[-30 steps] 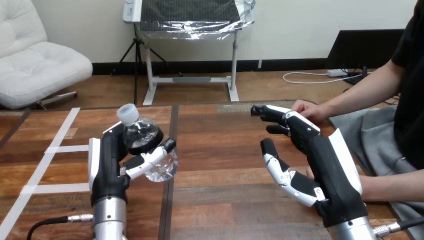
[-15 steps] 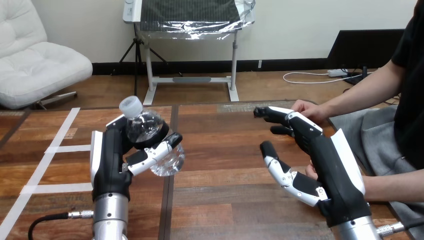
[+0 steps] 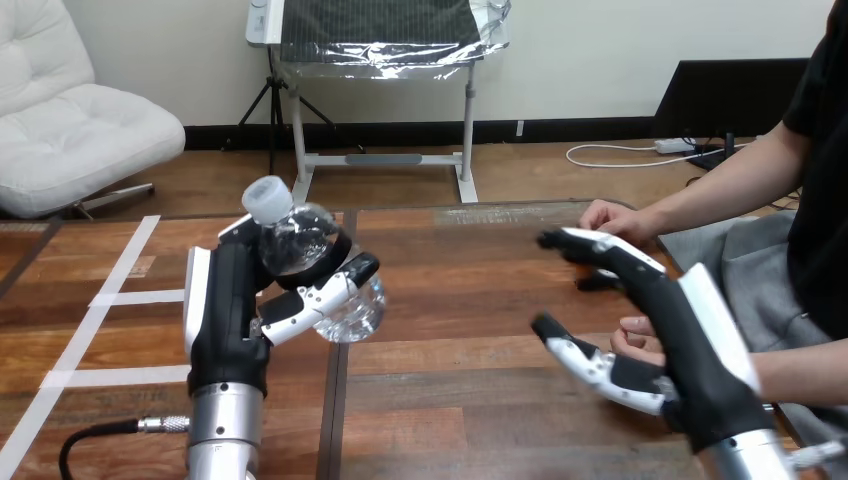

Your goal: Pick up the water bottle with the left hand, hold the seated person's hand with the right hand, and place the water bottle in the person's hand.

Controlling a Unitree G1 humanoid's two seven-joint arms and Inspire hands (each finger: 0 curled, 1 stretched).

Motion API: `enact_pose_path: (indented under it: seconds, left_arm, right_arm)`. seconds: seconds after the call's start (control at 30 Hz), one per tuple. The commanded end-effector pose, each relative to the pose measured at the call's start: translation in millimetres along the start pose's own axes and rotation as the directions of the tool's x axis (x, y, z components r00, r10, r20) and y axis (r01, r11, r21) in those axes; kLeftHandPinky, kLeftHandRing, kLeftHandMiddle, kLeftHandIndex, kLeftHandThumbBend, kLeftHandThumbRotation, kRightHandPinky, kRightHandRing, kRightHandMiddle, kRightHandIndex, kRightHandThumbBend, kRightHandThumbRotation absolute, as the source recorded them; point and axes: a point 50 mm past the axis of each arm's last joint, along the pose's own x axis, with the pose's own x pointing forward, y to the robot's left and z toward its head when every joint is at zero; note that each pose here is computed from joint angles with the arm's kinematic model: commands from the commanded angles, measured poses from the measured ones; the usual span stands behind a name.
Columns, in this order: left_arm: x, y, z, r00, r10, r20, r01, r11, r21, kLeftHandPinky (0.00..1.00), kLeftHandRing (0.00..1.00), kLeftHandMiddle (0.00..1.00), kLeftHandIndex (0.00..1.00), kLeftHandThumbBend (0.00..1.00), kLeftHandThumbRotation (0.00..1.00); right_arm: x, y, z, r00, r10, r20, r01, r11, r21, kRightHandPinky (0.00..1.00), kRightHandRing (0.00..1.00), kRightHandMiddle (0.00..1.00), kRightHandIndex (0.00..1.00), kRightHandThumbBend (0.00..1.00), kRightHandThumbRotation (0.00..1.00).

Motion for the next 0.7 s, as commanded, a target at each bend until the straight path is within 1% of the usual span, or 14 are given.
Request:
enact_pose_path:
  seconds: [0.0,0.03,0.07,0.13,0.17,0.23,0.27,0.33,0.37,0.43,0.47,0.53,0.57,0.67]
  left_arm:
    - [17.7,-6.4,58.2,0.966,-0.002,0.260,0.023,0.997,-0.077,0.43,0.41,0.42,0.49,0.61,0.00]
    - [17.3,-6.3,58.5,0.965,-0.004,0.261,0.024,0.997,-0.076,0.43,0.41,0.42,0.49,0.61,0.00]
    - [16.2,-6.5,59.3,0.964,-0.004,0.265,0.025,0.997,-0.076,0.42,0.41,0.42,0.49,0.61,0.00]
    - [14.9,-6.7,60.2,0.964,-0.004,0.267,0.026,0.997,-0.077,0.42,0.41,0.42,0.49,0.62,0.00]
    - [14.0,-6.9,60.8,0.963,-0.006,0.269,0.028,0.996,-0.080,0.42,0.41,0.42,0.49,0.62,0.00]
    - [13.1,-7.1,61.5,0.963,-0.007,0.270,0.031,0.996,-0.084,0.42,0.41,0.42,0.49,0.62,0.00]
    - [12.3,-7.3,61.9,0.962,-0.009,0.272,0.034,0.995,-0.088,0.42,0.41,0.42,0.49,0.62,0.00]
    - [11.6,-7.5,62.2,0.962,-0.011,0.273,0.038,0.995,-0.094,0.42,0.41,0.42,0.49,0.62,0.00]
    - [10.9,-7.5,62.2,0.962,-0.013,0.272,0.042,0.994,-0.099,0.42,0.41,0.42,0.49,0.62,0.00]
    - [10.2,-7.5,62.2,0.962,-0.016,0.271,0.046,0.993,-0.105,0.42,0.41,0.42,0.50,0.62,0.00]
    - [9.7,-7.4,62.1,0.962,-0.017,0.271,0.048,0.993,-0.105,0.42,0.41,0.42,0.50,0.62,0.00]
    - [9.2,-7.2,62.1,0.962,-0.019,0.272,0.048,0.994,-0.103,0.42,0.41,0.43,0.50,0.62,0.00]
    - [8.8,-7.2,62.1,0.962,-0.020,0.273,0.049,0.994,-0.101,0.42,0.41,0.43,0.50,0.61,0.00]
    - [8.1,-7.2,62.5,0.961,-0.021,0.275,0.050,0.994,-0.100,0.42,0.41,0.43,0.50,0.61,0.00]
  right_arm:
    - [23.8,-45.1,25.4,0.990,-0.070,0.124,0.096,0.972,-0.214,0.66,0.81,0.85,0.78,0.62,0.00]
    - [24.0,-46.5,25.3,0.990,-0.068,0.121,0.094,0.969,-0.228,0.67,0.81,0.85,0.78,0.64,0.00]
    - [24.8,-51.1,24.0,0.993,-0.056,0.105,0.083,0.958,-0.275,0.67,0.81,0.85,0.79,0.64,0.00]
    - [25.7,-56.2,22.6,0.995,-0.044,0.084,0.070,0.943,-0.326,0.70,0.81,0.85,0.79,0.68,0.00]
    - [26.3,-60.2,21.3,0.998,-0.032,0.059,0.051,0.933,-0.356,0.71,0.82,0.86,0.80,0.69,0.00]
    - [26.8,-64.0,20.2,0.999,-0.020,0.030,0.030,0.925,-0.379,0.75,0.84,0.88,0.82,0.71,0.00]
    - [27.4,-67.5,19.2,1.000,-0.010,0.008,0.013,0.914,-0.405,0.75,0.85,0.88,0.82,0.72,0.00]
    - [28.2,-71.1,18.6,1.000,-0.002,-0.015,-0.005,0.903,-0.431,0.77,0.86,0.89,0.83,0.73,0.00]
    - [28.9,-74.3,17.9,0.999,0.007,-0.036,-0.023,0.890,-0.455,0.77,0.86,0.90,0.84,0.74,0.00]
    - [29.7,-77.7,17.3,0.998,0.015,-0.059,-0.042,0.877,-0.479,0.78,0.87,0.90,0.84,0.75,0.00]
    - [30.5,-80.7,16.5,0.996,0.026,-0.084,-0.064,0.867,-0.494,0.78,0.87,0.90,0.84,0.75,0.00]
    - [31.3,-83.8,16.0,0.993,0.036,-0.112,-0.088,0.858,-0.506,0.78,0.87,0.91,0.85,0.76,0.00]
    - [32.1,-86.6,15.3,0.990,0.041,-0.135,-0.106,0.846,-0.522,0.78,0.88,0.91,0.86,0.77,0.00]
    - [33.8,-91.9,14.3,0.983,0.045,-0.178,-0.137,0.823,-0.551,0.78,0.87,0.91,0.86,0.78,0.00]
